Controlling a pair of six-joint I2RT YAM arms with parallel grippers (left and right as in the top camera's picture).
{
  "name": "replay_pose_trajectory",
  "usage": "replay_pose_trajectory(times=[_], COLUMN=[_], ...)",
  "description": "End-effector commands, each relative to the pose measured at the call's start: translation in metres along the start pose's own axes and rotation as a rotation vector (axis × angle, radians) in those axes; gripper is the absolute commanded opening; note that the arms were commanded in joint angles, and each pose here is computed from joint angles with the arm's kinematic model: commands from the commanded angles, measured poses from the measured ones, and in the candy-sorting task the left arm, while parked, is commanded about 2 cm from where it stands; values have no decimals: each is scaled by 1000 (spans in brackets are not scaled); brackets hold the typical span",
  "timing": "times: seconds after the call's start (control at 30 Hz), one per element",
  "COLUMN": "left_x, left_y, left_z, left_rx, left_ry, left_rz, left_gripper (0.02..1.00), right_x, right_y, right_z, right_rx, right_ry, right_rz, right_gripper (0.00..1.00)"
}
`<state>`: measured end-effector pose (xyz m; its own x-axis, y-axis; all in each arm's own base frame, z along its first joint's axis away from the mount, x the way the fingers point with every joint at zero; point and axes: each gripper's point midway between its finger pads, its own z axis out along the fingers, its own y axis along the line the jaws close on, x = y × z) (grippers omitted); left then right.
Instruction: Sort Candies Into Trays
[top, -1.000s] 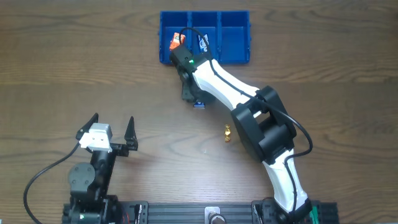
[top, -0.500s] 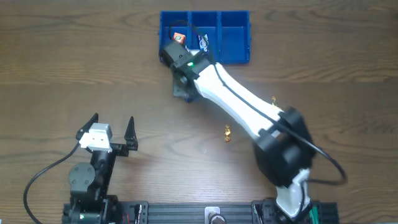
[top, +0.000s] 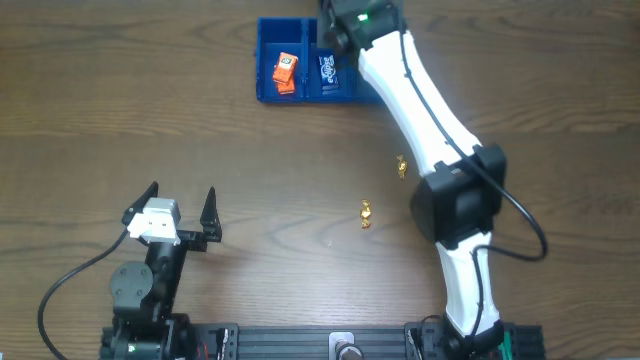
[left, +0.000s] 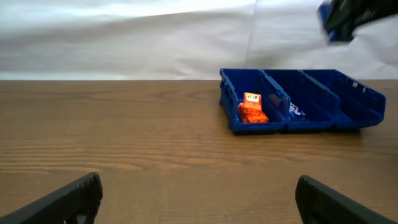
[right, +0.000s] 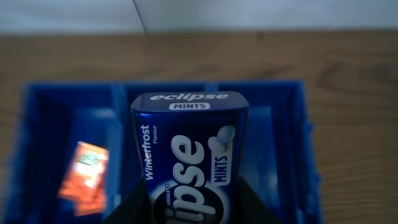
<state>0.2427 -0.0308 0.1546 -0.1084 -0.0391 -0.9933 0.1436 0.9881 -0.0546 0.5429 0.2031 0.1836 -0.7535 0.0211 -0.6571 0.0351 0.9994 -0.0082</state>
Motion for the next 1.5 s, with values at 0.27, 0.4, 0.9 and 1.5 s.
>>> replay_pose_trajectory(times=[0.27, 0.4, 0.9, 1.5], left_x=[16, 16, 16, 16], left_y=[-1, -1, -1, -1], left_z=[1, 1, 1, 1], left_rx=[13, 13, 13, 13], left_ry=[47, 47, 47, 47], left_rz=[-2, -2, -2, -2], left_gripper=[998, 998, 996, 998], right_x=[28, 31, -10, 284], right_y=[14, 21, 1, -40], right_z=[46, 44, -86, -125], right_rx=[-10, -19, -55, -114], right_ry=[66, 67, 1, 568], right_rz=[-65, -76, -92, -82], right_gripper=[102, 323, 943, 956])
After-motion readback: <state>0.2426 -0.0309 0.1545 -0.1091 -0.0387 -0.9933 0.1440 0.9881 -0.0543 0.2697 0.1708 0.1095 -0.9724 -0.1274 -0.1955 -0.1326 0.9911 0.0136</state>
